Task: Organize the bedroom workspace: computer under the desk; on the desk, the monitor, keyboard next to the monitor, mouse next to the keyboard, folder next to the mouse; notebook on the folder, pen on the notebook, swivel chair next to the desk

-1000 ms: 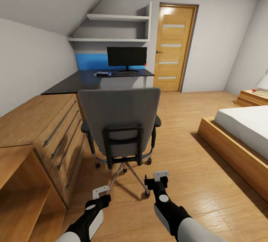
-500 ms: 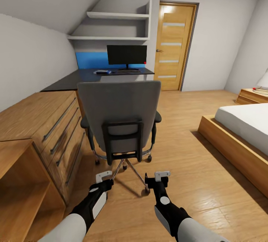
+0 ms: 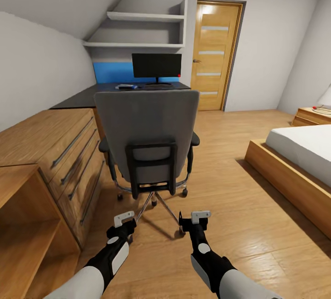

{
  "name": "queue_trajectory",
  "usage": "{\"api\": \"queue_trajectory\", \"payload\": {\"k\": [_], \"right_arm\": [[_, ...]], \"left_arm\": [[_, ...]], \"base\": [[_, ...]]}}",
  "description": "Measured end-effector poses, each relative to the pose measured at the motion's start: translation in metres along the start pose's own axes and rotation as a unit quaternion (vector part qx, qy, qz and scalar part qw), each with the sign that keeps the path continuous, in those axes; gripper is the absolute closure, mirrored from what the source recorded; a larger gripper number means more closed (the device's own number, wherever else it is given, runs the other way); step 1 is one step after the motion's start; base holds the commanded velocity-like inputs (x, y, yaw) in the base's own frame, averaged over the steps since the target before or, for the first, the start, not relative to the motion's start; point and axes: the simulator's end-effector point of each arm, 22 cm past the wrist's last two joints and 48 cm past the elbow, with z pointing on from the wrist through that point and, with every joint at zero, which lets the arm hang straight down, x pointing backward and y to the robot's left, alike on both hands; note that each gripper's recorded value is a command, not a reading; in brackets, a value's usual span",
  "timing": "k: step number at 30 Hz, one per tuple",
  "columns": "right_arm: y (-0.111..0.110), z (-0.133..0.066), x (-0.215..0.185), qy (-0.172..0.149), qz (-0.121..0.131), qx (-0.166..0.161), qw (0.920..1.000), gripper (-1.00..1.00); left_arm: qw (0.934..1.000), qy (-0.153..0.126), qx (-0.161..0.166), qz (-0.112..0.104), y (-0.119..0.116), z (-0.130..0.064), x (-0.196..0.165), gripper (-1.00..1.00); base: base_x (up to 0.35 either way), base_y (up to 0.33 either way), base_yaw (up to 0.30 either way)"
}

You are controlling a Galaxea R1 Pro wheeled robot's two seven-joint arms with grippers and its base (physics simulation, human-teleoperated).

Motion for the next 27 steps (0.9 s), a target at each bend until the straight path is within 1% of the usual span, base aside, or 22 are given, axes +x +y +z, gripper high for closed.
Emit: {"api": "queue_trajectory", "payload": {"k": [4, 8, 9, 12, 13, 15, 17, 18, 27], "right_arm": [[0.001, 0.0, 0.005, -0.005, 0.002, 0.0, 1.0, -1.0], [0.001, 0.0, 0.005, -0.006, 0.002, -0.001, 1.0, -1.0], [0.001, 0.0, 0.005, -0.006, 0.001, -0.002, 1.0, -1.0], [0.003, 0.0, 0.004, -0.007, 0.0, -0.006, 1.0, -1.0], [0.004, 0.0, 0.004, -0.007, -0.001, -0.009, 0.9999, -1.0], [0.016, -0.001, 0.003, -0.01, -0.014, -0.035, 0.9992, -1.0], [0.021, -0.001, 0.003, -0.012, -0.02, -0.046, 0.9987, -1.0], [0.027, -0.002, 0.003, -0.014, -0.029, -0.058, 0.9978, -1.0], [0.03, -0.002, 0.002, -0.015, -0.034, -0.066, 0.9971, -1.0]], "left_arm": [[1.0, 0.005, -0.003, 0.002, 0.004, 0.003, 0.012, -1.0], [1.0, 0.004, -0.006, 0.004, 0.009, 0.004, 0.012, -1.0], [0.9999, 0.003, -0.01, 0.006, 0.016, 0.005, 0.011, -1.0], [0.9999, 0.003, -0.01, 0.008, 0.018, 0.006, 0.011, -1.0], [0.9999, 0.003, -0.011, 0.008, 0.018, 0.006, 0.011, -1.0], [0.9999, 0.004, -0.011, 0.009, 0.019, 0.006, 0.012, -1.0], [0.9999, 0.004, -0.011, 0.009, 0.02, 0.006, 0.012, -1.0], [0.9999, 0.004, -0.011, 0.01, 0.02, 0.006, 0.012, -1.0], [0.9999, 0.005, -0.01, 0.01, 0.019, 0.005, 0.013, -1.0]], "base": [[0.0, 0.0, 0.0], [0.0, 0.0, 0.0], [0.0, 0.0, 0.0], [0.024, 0.0, 0.0], [0.176, 0.0, 0.0], [0.239, 0.0, 0.0], [0.224, 0.0, 0.0], [0.185, 0.0, 0.0], [0.233, 0.0, 0.0]]}}
